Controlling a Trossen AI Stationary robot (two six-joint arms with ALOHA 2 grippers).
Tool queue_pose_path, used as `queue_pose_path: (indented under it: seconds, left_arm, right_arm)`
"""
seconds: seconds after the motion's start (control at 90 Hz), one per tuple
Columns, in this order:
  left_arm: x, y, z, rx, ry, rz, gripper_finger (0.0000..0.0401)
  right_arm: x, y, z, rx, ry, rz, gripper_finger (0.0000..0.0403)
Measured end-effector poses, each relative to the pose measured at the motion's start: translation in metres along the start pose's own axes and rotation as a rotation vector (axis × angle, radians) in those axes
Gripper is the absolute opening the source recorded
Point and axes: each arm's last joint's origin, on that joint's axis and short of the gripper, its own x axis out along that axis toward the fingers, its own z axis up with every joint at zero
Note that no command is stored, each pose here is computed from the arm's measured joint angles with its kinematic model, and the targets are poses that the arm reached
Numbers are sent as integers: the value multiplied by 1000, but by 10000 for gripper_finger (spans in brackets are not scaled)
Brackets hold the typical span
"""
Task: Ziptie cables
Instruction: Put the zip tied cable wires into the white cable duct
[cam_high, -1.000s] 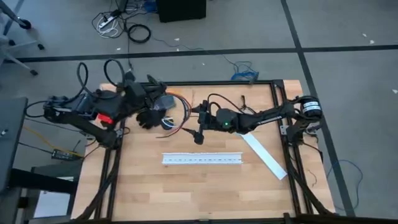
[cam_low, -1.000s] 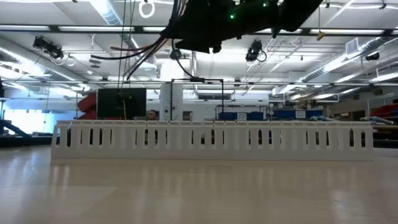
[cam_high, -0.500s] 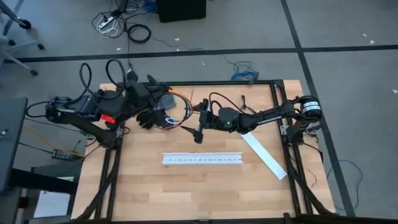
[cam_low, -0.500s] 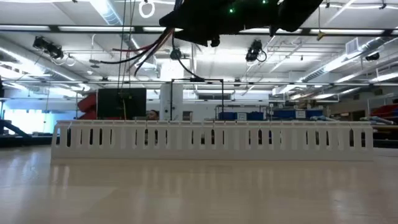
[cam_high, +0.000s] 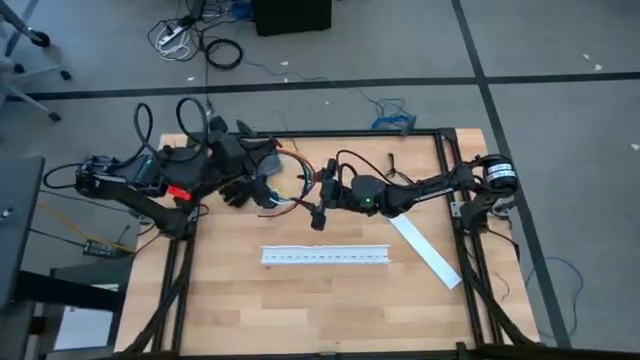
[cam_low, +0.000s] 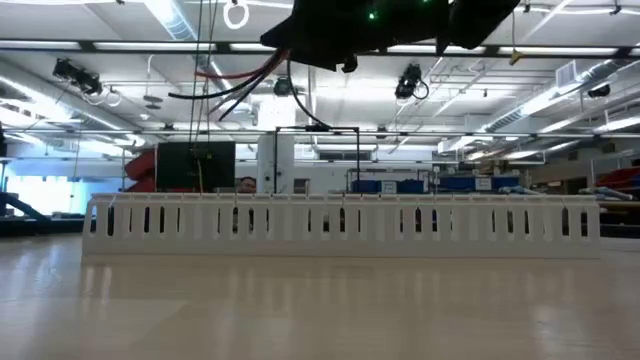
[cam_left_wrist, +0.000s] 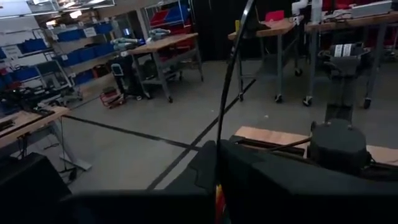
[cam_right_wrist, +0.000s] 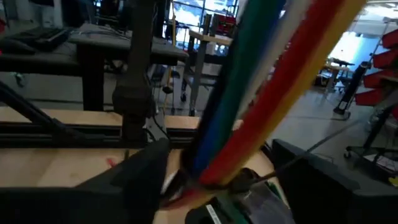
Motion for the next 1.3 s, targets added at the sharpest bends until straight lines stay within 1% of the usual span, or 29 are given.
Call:
queue_pose_path:
  seconds: [0.233,0.3,0.344,0.511,0.622,0.733,0.844,0.944,1.011,1.089,1.178,1.3]
  left_arm:
    - [0,0,-1,13,4,-2,0]
    - [0,-1,-5,43,37,-16,0]
    - [-1,-1,-10,58,76,-21,0]
    - [-6,0,-35,148,262,-64,0]
    - [-8,-9,-56,206,358,-155,0]
    - [-10,-23,-86,250,466,-240,0]
    - [-12,-40,-123,280,551,-307,0]
    - [-12,-56,-159,268,623,-371,0]
    - [-15,-63,-180,246,657,-401,0]
    - [-21,-67,-197,229,691,-418,0]
    - [-26,-70,-207,218,723,-420,0]
    - [-35,-74,-208,222,722,-454,0]
  right_arm:
    - [0,1,-3,-14,32,11,90]
    - [-1,1,-6,-53,66,19,38]
    - [-2,1,-8,-100,110,20,19]
    - [-21,-8,4,-169,253,8,15]
    - [-39,-10,12,-194,358,43,12]
    - [-57,-4,23,-188,475,91,12]
    - [-67,11,24,-216,654,120,12]
    - [-66,30,18,-226,782,147,12]
    - [-61,44,6,-251,900,161,12]
    - [-55,59,-8,-297,1031,184,12]
    - [-45,73,-12,-329,1122,194,12]
    - [-34,88,-10,-340,1228,247,12]
